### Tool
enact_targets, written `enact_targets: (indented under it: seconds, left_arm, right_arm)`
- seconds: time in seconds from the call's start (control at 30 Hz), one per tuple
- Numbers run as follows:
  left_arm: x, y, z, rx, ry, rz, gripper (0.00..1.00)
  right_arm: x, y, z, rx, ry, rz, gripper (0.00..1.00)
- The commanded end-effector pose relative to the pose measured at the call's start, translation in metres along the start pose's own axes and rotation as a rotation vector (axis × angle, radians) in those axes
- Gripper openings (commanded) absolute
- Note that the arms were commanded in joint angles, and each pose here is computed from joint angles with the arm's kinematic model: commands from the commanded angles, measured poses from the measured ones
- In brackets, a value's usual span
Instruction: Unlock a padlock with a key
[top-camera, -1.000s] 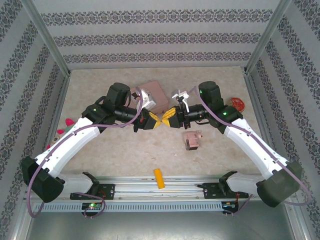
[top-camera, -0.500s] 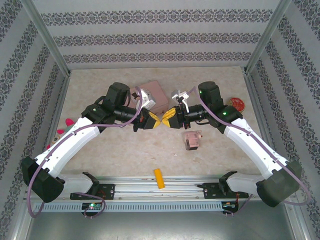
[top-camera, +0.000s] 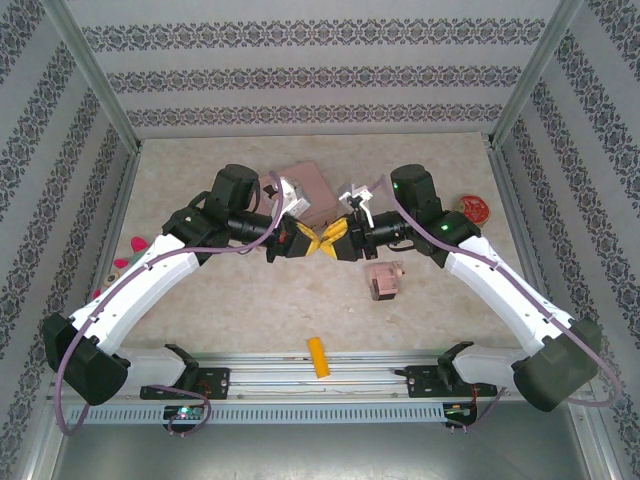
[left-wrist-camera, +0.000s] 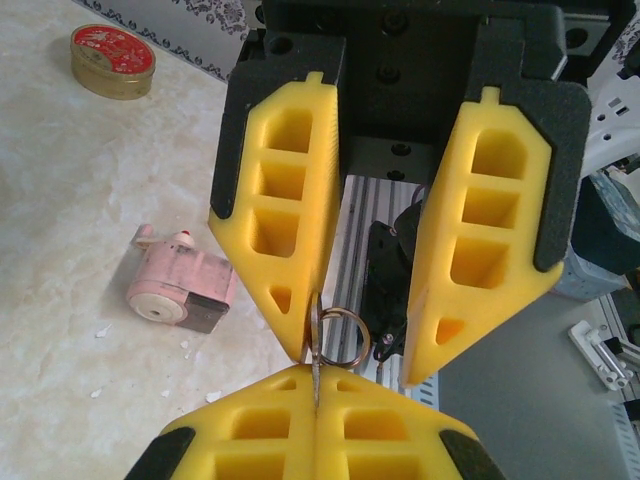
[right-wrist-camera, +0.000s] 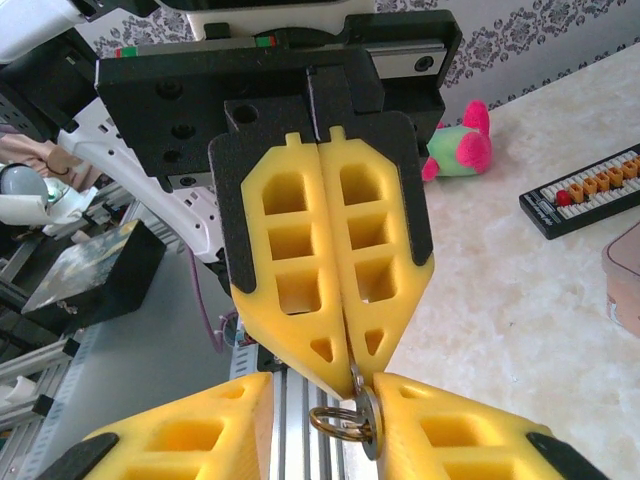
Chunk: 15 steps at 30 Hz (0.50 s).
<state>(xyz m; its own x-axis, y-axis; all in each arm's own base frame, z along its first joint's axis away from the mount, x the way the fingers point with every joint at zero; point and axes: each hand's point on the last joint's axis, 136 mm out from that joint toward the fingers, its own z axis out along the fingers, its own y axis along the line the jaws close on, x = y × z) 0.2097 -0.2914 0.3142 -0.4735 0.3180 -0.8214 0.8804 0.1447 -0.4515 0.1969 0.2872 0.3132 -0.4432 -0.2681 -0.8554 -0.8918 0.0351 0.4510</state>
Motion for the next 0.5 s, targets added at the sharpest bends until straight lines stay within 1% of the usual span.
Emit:
enact_targets:
  seconds: [0.0,0.23,0.3,0.37,0.47]
  left_arm:
    - [-0.006,0.002,-0.005,0.003,-0.033,0.013,0.0]
    - [-0.006,-0.001,-0.007,0.005,-0.038,0.018,0.0]
    - [-0.006,-0.002,-0.008,0.004,-0.039,0.016,0.0]
    - [-0.005,-0.003,-0.009,0.003,-0.038,0.016,0.0]
    - [-0.006,-0.003,-0.009,0.002,-0.04,0.017,0.0]
  right_arm:
    - [-0.009,0.008,0.0,-0.013,-0.008,-0.038,0.31]
    - [-0.007,-0.011,0.0,0.072,-0.004,-0.018,0.28]
    - [-0.007,-0.018,-0.001,0.109,-0.005,-0.016,0.32]
    - [-0.006,-0.025,-0.004,0.152,-0.006,-0.014,0.32]
    - [-0.006,-0.026,-0.007,0.158,-0.013,-0.016,0.31]
